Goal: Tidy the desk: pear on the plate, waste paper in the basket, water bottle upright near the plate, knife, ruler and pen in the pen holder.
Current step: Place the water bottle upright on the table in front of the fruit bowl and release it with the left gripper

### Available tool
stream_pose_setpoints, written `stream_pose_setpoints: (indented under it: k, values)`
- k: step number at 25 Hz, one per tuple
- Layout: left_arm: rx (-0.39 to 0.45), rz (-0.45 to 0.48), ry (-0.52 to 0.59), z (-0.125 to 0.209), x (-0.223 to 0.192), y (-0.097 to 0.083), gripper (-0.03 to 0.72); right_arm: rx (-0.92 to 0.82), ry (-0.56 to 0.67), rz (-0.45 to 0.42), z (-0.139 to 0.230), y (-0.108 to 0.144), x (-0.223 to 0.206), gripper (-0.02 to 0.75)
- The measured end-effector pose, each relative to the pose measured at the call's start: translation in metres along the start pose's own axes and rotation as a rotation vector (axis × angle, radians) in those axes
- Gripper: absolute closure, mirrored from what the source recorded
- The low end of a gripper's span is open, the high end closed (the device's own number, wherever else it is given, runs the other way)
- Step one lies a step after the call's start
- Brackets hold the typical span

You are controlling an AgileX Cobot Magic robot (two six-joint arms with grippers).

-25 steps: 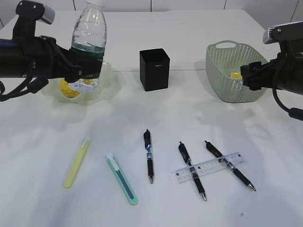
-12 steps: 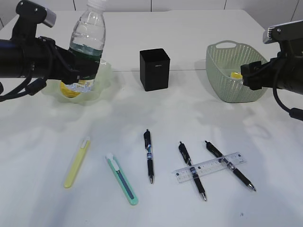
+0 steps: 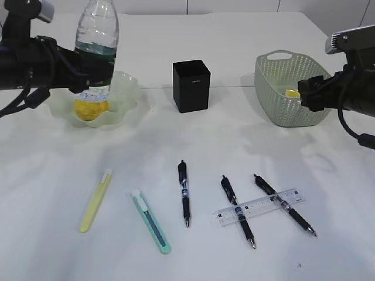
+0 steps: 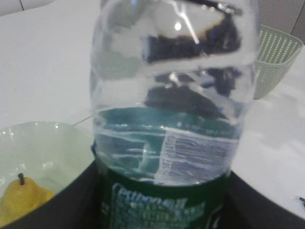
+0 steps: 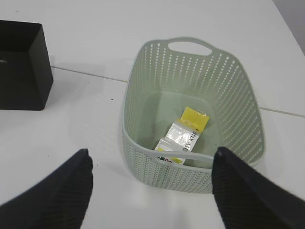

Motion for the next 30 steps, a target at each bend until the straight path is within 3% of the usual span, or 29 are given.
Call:
stream_pose_setpoints:
  k: [7, 12, 23, 30]
  values:
    - [0.044, -0.02, -0.094, -0.004, 0.02, 0.032, 0.312, 0.0, 0.0, 0.0, 0.0, 0.0, 0.0, 0.164]
    - [0.047, 0.003, -0.161, -0.009, 0.033, 0.042, 0.312, 0.0, 0.0, 0.0, 0.0, 0.0, 0.0, 0.164]
    - [-0.037, 0.129, -0.213, -0.01, 0.051, 0.038, 0.312, 0.0, 0.0, 0.0, 0.0, 0.0, 0.0, 0.165]
    - [-0.086, 0.174, -0.175, -0.002, 0.054, 0.033, 0.311, 0.002, 0.0, 0.0, 0.0, 0.0, 0.0, 0.165]
Point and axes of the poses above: a point on each arm's last joint axis where the gripper is mounted, x pointing back along that axis away from the gripper, y along the wrist's bending axis when the last joint is at zero, z = x × y, the point moved 6 cm from there along -x, pointing out along that axis toward the gripper, and after that the axes turned 9 degrees about -x, right-handed, at the moved point
